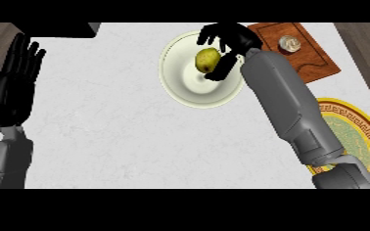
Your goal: Pick the pear from the plate and place it in the bowl
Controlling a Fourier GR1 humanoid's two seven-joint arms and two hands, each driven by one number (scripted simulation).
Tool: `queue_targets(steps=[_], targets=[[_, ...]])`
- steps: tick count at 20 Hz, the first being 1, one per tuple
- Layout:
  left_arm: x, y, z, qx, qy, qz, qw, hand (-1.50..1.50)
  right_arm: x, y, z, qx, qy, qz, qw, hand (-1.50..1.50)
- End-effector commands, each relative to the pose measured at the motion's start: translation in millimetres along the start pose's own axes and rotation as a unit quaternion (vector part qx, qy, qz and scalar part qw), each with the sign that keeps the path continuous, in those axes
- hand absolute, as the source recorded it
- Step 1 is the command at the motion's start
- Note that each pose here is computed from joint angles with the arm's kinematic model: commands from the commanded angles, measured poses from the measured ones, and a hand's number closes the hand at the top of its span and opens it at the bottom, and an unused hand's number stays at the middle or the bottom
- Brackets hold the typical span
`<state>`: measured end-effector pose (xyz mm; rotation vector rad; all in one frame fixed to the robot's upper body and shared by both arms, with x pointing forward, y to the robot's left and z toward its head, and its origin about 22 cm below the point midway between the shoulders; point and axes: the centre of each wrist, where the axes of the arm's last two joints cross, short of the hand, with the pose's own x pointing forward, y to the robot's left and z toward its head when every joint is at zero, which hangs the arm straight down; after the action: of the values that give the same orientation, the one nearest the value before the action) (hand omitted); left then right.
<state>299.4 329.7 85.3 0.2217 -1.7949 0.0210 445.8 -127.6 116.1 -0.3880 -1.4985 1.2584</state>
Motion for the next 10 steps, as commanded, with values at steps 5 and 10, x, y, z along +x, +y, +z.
queue_targets(steps=[5,10], targets=[[6,-13,-4,-0.002,-0.004,0.005,1.0,0.0,-15,43,-4,-0.011,-0.015,-0.164,0.986,-1.5],[-2,-20,-1,-0.005,-0.002,0.0,1.0,0.0,-35,7,4,-0.136,-0.046,-0.216,0.966,-1.5]])
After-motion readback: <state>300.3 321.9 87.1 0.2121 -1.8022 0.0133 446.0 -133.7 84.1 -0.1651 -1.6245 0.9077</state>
